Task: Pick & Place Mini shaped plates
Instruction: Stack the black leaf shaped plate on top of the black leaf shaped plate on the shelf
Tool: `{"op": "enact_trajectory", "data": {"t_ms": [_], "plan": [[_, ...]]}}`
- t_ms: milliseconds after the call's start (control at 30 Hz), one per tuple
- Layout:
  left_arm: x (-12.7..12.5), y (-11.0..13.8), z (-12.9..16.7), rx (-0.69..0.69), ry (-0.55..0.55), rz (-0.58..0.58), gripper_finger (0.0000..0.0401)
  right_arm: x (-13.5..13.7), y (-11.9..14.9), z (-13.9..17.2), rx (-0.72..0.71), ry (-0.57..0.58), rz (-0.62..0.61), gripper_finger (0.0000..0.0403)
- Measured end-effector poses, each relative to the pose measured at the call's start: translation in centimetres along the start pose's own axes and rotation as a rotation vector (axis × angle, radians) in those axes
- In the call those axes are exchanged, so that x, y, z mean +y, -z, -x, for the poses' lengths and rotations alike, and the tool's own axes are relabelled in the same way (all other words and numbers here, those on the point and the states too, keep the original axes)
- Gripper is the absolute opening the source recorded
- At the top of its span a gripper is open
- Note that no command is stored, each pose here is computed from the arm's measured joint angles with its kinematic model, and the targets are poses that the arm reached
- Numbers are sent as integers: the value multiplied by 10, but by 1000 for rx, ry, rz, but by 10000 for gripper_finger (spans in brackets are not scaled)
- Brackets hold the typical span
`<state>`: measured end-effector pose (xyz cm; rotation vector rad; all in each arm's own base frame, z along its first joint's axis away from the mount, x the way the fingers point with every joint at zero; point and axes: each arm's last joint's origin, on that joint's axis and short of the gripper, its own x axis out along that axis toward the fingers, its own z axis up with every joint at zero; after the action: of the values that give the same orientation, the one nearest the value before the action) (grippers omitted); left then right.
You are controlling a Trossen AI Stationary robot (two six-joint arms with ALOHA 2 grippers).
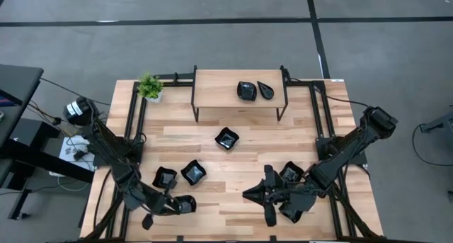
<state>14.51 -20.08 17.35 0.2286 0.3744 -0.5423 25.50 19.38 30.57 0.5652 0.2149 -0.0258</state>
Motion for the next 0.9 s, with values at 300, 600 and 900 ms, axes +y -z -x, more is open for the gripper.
{"op": "enact_trajectory", "data": {"t_ms": [300, 600, 900], "plan": [[6, -8, 7, -41, -124, -113, 36, -13, -11, -11, -37, 52, -113, 36], [13, -9, 7, -16, -261, -285, 54, -34, -21, -37, -73, 92, -167, 36], [25, -8, 3, 20, -308, -360, 66, -63, -13, -98, 72, -26, -131, 36]]}}
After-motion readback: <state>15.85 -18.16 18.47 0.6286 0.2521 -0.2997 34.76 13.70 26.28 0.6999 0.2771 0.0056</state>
